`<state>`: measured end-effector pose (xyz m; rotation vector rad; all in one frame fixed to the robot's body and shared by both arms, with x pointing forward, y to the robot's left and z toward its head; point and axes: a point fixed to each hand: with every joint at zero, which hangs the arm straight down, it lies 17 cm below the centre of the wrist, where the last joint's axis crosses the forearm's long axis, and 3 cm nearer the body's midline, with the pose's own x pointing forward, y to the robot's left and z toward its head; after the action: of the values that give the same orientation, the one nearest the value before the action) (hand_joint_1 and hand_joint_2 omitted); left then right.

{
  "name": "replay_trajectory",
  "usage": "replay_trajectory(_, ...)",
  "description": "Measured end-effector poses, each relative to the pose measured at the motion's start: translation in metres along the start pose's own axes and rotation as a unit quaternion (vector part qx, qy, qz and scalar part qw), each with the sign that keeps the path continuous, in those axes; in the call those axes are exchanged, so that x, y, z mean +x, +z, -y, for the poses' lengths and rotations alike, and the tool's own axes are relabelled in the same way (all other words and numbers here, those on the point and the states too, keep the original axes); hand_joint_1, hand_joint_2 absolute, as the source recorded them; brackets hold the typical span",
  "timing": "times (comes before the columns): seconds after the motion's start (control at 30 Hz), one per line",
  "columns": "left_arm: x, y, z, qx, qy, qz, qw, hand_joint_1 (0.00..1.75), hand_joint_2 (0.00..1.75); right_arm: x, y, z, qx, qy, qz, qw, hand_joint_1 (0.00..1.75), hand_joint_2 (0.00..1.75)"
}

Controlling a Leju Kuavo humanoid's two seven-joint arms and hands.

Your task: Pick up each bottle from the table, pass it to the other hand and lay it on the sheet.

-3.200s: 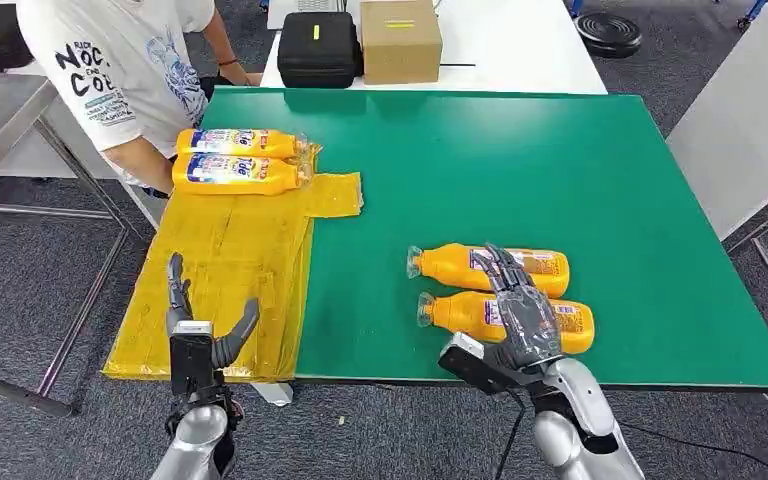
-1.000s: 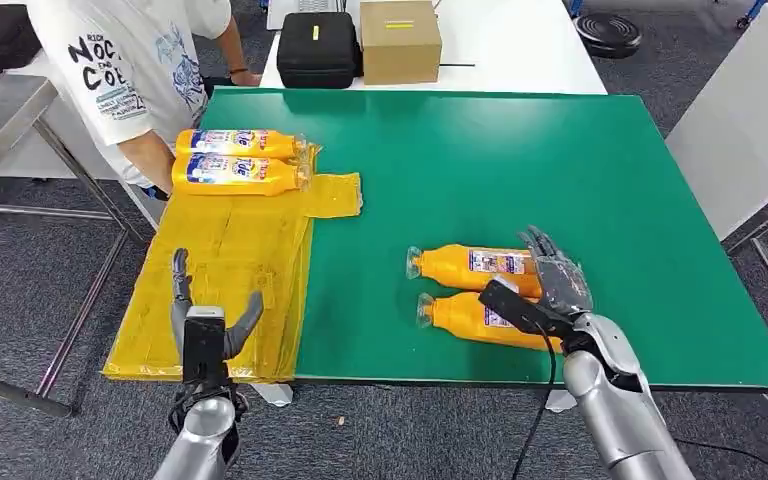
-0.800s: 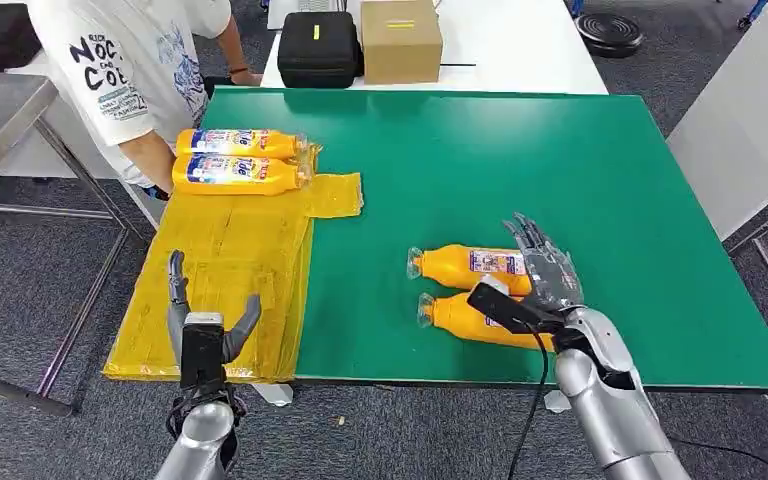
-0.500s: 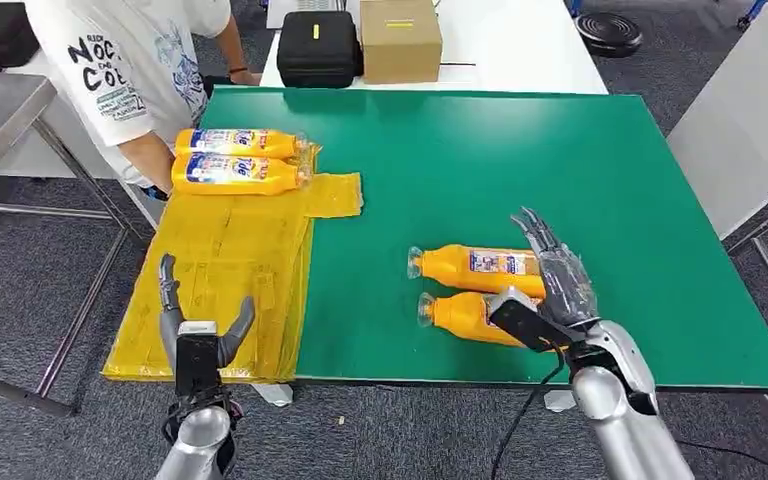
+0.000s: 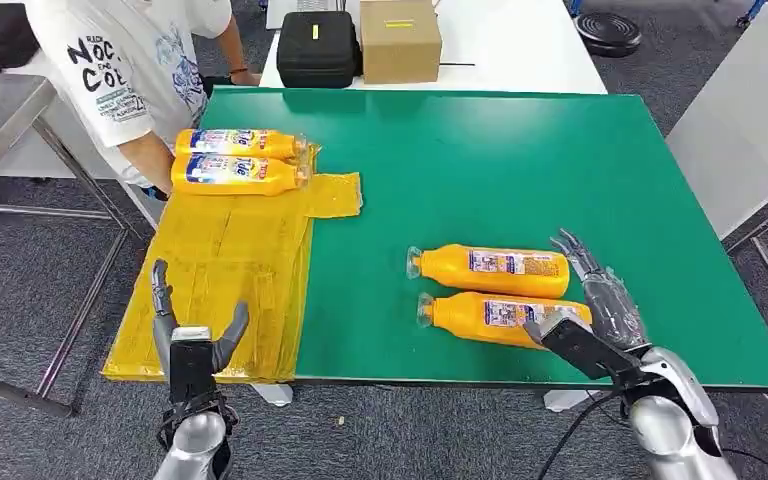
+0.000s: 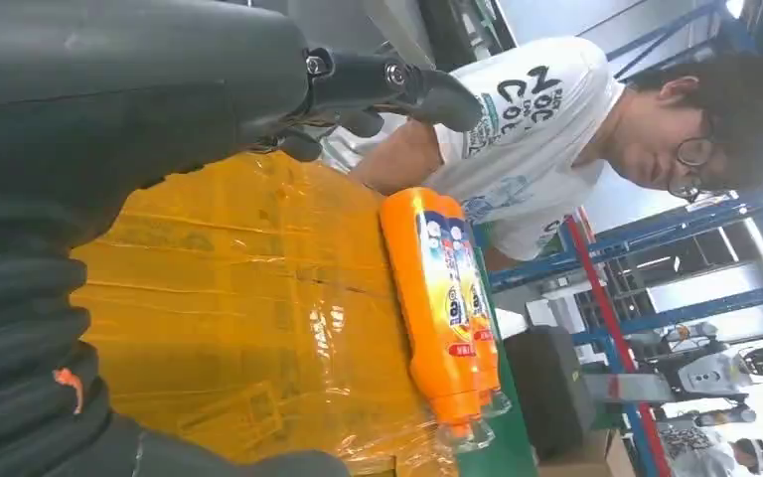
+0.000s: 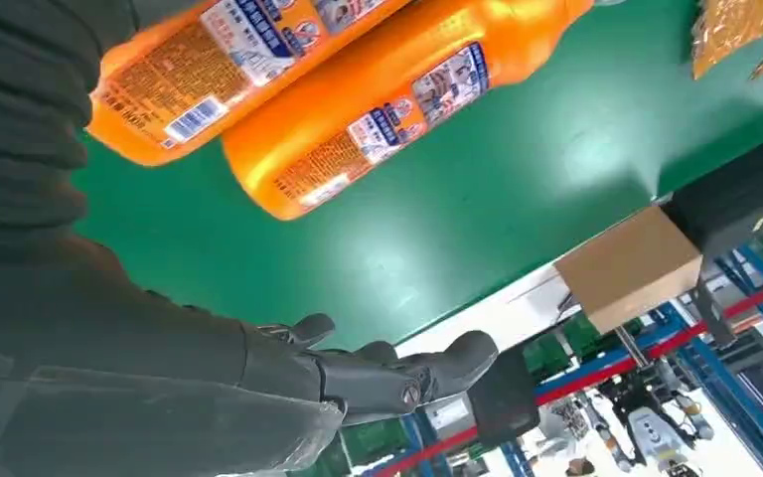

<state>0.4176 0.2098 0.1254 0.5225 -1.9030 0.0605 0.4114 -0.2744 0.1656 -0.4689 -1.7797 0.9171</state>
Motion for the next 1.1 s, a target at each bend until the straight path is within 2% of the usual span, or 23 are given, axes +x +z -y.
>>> replay_trajectory(0.13,-0.007,0.001,0.000,-0.003,0.009,-0.019,1.000,0.00,1.75,-0.024,0.024,0.004,0.029,-0.009,-0.035,0.999,0.00,1.75)
replay_trajectory(0.3,-0.018,0.012,-0.001,-0.013,0.016,-0.036,0.999,0.00,1.75,-0.056,0.079,0.006,0.074,-0.014,-0.091,0.993,0.00,1.75)
replay_trajectory(0.43,-0.020,0.014,-0.003,-0.014,0.018,-0.036,0.999,0.00,1.75,-0.070,0.086,0.018,0.092,0.017,-0.108,0.990,0.00,1.75)
replay_trajectory(0.77,-0.020,0.014,-0.002,-0.016,0.017,-0.035,0.999,0.00,1.75,-0.081,0.072,0.035,0.121,0.054,-0.117,0.984,0.00,1.75)
replay_trajectory(1.0,-0.019,0.014,-0.001,-0.020,0.019,-0.032,0.999,0.00,1.75,-0.092,0.040,0.043,0.127,0.088,-0.118,0.981,0.00,1.75)
replay_trajectory(1.1,-0.018,0.012,0.001,-0.022,0.021,-0.028,0.999,0.00,1.75,-0.091,0.017,0.046,0.132,0.096,-0.109,0.980,0.00,1.75)
